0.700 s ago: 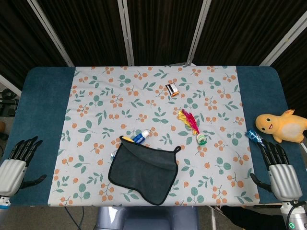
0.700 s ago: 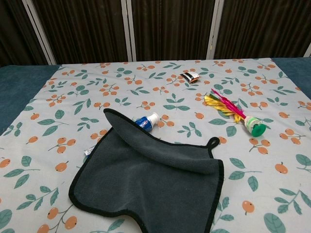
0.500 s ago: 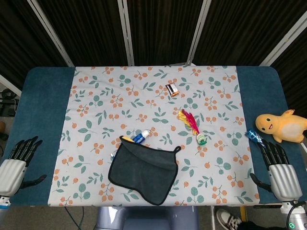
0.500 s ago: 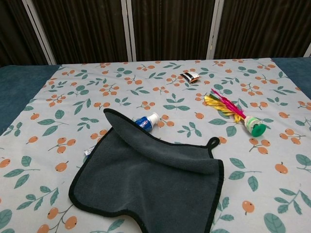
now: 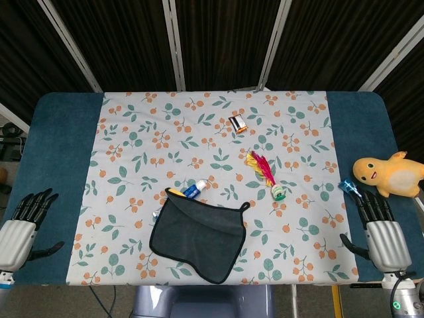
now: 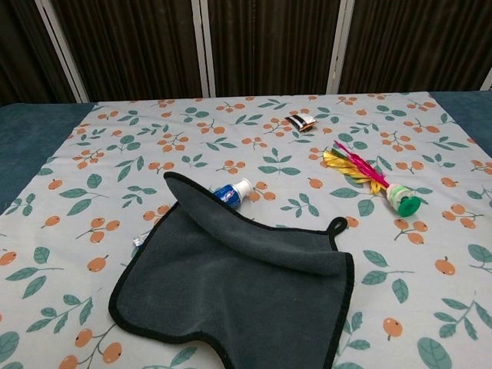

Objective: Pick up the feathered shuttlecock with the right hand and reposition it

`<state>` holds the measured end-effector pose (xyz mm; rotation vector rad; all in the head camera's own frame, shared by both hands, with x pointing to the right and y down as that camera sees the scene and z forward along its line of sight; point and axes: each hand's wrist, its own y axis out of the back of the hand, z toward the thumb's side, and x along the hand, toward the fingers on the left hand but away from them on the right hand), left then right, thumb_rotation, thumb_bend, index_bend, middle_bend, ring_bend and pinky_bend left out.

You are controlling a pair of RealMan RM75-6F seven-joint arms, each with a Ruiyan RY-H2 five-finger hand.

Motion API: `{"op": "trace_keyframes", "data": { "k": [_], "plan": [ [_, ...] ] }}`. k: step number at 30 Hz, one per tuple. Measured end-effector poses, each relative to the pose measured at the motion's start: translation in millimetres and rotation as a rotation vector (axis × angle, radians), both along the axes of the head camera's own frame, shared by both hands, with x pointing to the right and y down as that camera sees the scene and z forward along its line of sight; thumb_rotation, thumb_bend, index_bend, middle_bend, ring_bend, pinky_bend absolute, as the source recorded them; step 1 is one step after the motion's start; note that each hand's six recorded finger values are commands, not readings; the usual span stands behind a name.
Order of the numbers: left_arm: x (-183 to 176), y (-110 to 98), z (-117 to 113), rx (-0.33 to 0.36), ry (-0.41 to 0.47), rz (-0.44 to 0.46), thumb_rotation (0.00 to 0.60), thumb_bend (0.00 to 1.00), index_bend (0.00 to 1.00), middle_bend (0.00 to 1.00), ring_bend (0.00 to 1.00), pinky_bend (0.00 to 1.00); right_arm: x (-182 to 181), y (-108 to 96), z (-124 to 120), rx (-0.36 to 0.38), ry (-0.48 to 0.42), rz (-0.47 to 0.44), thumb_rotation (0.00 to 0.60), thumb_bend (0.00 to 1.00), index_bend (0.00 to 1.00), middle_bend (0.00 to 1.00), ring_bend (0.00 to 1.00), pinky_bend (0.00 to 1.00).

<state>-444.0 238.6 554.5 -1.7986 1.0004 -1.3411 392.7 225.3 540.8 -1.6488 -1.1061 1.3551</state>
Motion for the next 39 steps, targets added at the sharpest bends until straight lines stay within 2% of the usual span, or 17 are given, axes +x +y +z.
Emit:
{"op": "trace_keyframes", "data": {
  "k": [6,10,17,25,31,39],
  "plan": [
    [-1.0,-0.3,-0.1,-0.006,0.010,-0.007,0.597,0.18,0.00,0.00,0.00,0.00,-30.4,-25.4,13.5,-0.020,0.015,-0.034,0.600,0.16,0.13,0.00,0.00,0.00],
    [-2.1,-0.6,0.0,-0.015,0.015,-0.016,0.598,0.18,0.00,0.00,0.00,0.00,-57.8,-48.5,32.8,-0.048,0.010,-0.034,0.600,0.16,0.15,0.00,0.00,0.00],
    [-5.3,-1.8,0.2,-0.031,0.030,-0.037,0.596,0.18,0.00,0.00,0.00,0.00,-106.4,-84.8,73.0,-0.107,-0.047,0.032,0.600,0.16,0.23,0.03,0.00,0.00],
    [-5.9,-4.3,1.1,-0.049,0.052,-0.046,0.599,0.18,0.00,0.00,0.00,0.00,-159.2,-122.8,124.3,-0.143,-0.057,0.115,0.600,0.16,0.31,0.08,0.00,0.00],
    [-5.0,-5.6,2.5,-0.060,0.064,-0.045,0.598,0.18,0.00,0.00,0.00,0.00,-174.3,-139.6,150.0,-0.137,-0.025,0.160,0.600,0.16,0.31,0.08,0.00,0.00],
    [-3.2,-7.5,5.3,-0.069,0.069,-0.045,0.598,0.18,0.00,0.00,0.00,0.00,-176.2,-152.9,176.9,-0.143,-0.016,0.257,0.600,0.15,0.31,0.08,0.00,0.00]
  ]
}}
